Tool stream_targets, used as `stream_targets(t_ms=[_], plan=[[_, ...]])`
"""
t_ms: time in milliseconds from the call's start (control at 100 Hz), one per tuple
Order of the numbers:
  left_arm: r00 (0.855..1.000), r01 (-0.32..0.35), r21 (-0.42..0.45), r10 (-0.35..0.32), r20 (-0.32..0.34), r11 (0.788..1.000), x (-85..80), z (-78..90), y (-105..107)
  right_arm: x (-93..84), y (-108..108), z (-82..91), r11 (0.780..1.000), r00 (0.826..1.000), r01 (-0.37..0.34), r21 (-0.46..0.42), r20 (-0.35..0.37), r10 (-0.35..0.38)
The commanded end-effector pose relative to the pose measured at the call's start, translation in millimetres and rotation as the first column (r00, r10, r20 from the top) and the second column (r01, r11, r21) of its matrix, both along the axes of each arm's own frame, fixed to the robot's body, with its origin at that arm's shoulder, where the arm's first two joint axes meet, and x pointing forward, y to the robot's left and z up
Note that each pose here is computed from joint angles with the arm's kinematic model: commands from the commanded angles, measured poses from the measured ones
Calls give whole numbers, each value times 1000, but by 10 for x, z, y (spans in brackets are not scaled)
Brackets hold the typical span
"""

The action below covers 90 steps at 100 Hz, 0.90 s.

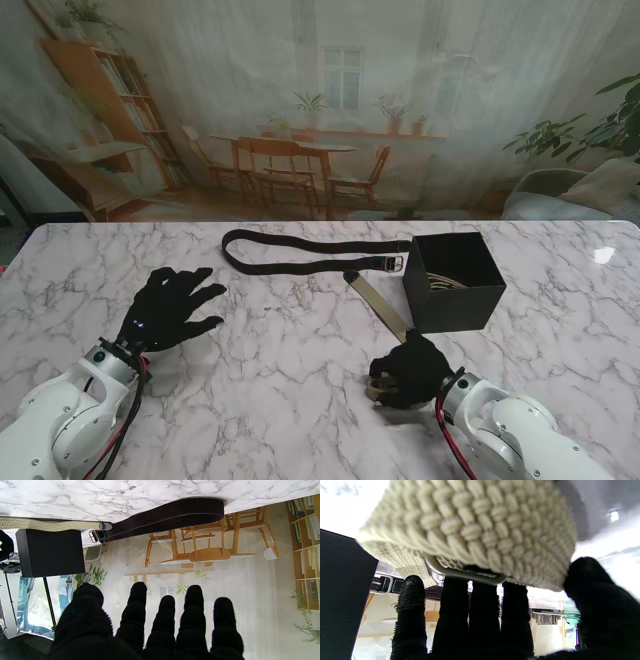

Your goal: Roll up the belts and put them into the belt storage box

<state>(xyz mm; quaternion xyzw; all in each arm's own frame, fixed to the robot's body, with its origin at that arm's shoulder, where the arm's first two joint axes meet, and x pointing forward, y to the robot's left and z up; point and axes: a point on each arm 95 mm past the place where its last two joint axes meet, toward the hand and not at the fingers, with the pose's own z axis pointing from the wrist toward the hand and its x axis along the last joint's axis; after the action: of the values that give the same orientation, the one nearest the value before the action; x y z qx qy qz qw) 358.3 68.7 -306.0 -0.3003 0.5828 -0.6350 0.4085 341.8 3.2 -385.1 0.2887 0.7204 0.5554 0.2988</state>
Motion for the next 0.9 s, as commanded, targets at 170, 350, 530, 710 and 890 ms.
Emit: stream_targets(t_ms=[170,350,530,710,890], plan=[[1000,1,10,-1,-14,1000,-2,-19,-11,-136,-29,120,1000,1000,-13,10,20,12],[1000,1,10,-1,-16,1000,-1,-20,-11,-212,-41,250,999,999,-16,44,45,14],[1000,1,11,-1,-15,1000,0,-21,-9,-206,-95,321,998,997,5,63,79,-10],[1000,-1,10,1,-13,1000,-4,-20,-7,-152,-245,366,986,977,157,52,137,-162],[1000,-1,14,2,-14,1000,-1,-22,-12,-80,-410,375,957,949,289,38,123,-291]])
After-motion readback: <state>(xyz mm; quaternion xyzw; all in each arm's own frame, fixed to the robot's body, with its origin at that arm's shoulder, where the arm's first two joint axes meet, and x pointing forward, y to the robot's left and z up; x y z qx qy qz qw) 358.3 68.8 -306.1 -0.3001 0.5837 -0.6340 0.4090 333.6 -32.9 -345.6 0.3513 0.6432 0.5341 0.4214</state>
